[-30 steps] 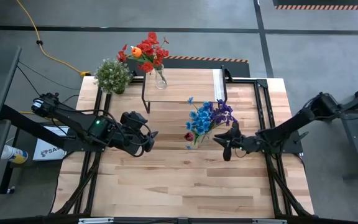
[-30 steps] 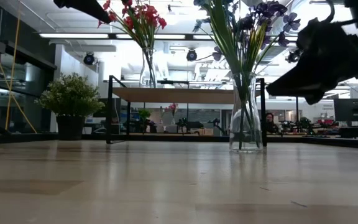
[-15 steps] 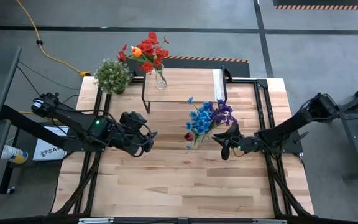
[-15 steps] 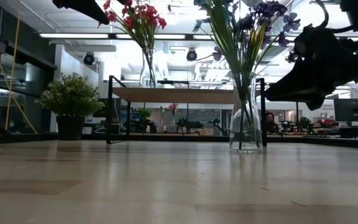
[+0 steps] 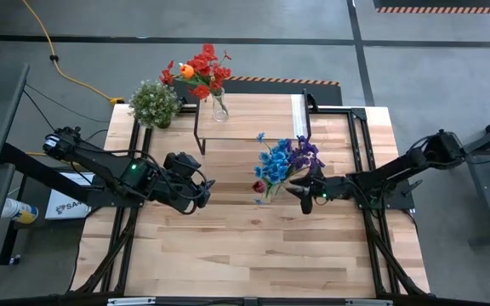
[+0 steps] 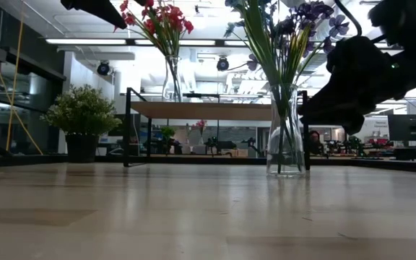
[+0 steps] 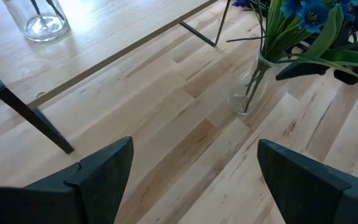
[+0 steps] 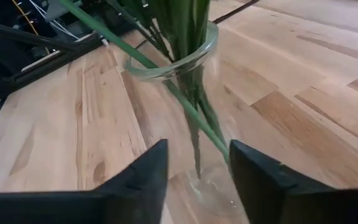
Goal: Pick and place flowers into a vace then onto a shelf
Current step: Put the transparent vase with flowers on the shelf
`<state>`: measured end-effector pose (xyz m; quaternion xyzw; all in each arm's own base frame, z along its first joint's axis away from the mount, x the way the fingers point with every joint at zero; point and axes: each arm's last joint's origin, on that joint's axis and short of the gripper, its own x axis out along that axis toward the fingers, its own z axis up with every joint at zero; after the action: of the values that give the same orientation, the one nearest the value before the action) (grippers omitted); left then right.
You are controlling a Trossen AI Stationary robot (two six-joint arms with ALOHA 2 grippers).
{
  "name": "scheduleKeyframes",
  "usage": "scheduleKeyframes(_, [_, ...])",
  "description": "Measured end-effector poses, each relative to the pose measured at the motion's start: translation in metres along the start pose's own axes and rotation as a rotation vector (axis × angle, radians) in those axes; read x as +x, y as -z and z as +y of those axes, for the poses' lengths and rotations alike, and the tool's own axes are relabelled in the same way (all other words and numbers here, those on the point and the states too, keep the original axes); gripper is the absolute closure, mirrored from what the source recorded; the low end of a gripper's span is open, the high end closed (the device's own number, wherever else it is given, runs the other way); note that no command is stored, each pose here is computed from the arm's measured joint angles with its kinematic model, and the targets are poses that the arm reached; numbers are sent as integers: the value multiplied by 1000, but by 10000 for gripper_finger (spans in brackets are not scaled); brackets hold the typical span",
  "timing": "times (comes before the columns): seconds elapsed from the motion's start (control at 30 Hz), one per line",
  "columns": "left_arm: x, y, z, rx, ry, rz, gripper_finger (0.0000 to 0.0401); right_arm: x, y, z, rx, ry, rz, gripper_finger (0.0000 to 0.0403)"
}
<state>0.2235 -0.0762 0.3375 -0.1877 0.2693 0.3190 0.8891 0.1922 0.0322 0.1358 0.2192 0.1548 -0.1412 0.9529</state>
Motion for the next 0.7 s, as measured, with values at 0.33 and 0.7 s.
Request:
scheduleKeyframes(0.33, [0,0,1,6,-5,3,25,2,-2,-7,0,48,1,152])
scheduleKeyframes(0.7, [0,1,1,11,-10,6,25,7,-13,-7,-28,55,-34,148])
